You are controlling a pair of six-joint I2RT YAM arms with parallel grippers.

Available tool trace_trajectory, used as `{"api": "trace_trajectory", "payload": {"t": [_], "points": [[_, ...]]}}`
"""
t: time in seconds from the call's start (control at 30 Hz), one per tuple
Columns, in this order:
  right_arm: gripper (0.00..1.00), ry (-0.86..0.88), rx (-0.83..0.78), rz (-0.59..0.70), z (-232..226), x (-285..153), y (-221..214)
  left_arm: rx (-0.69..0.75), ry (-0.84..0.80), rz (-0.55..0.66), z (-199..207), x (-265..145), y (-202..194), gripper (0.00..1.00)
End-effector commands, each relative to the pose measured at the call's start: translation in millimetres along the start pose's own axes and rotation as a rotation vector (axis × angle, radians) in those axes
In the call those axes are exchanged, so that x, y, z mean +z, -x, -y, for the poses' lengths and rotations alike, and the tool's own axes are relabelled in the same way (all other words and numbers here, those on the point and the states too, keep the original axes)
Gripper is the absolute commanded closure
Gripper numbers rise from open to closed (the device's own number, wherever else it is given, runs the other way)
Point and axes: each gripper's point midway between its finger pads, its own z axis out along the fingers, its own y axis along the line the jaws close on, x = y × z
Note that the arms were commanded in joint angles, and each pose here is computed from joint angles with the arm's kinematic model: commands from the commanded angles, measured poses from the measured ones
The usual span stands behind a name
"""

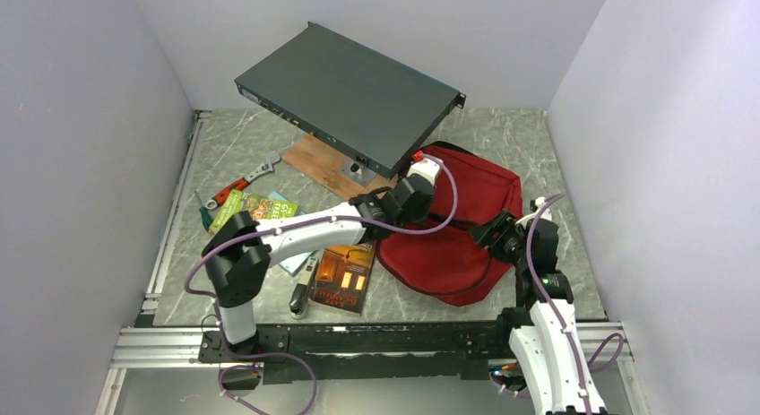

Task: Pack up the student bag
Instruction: Unzip the student bag at the center of the board.

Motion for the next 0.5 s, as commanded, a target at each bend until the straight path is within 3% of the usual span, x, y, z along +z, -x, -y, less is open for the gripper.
{"api": "trace_trajectory", "payload": {"t": [0.0,0.1,0.17,0.3,0.47], "points": [[0.35,0.127,-0.087,-0.010,-41.7,-19.7,9.2,-0.024,-0.259,0.081,27.3,-59.2,35.7,0.51],[0.29,0.197,-0.135,-0.062,-59.8,-22.3,-2.2,-0.026,-0.392,0.131,30.0,-103.9,44.7,0.15],[0.27,0.221,-0.176,-0.103,-66.7,-21.3,-11.2,0.009,-0.503,0.134,33.6,-135.4,41.0,0.01],[0.27,0.252,-0.231,-0.118,-72.1,-20.4,-22.7,0.060,-0.546,0.097,6.4,-184.5,11.4,0.00],[0.26,0.232,-0.242,-0.045,-70.8,-23.5,-12.6,0.028,-0.386,0.042,-54.7,-213.5,-34.2,0.00]]}}
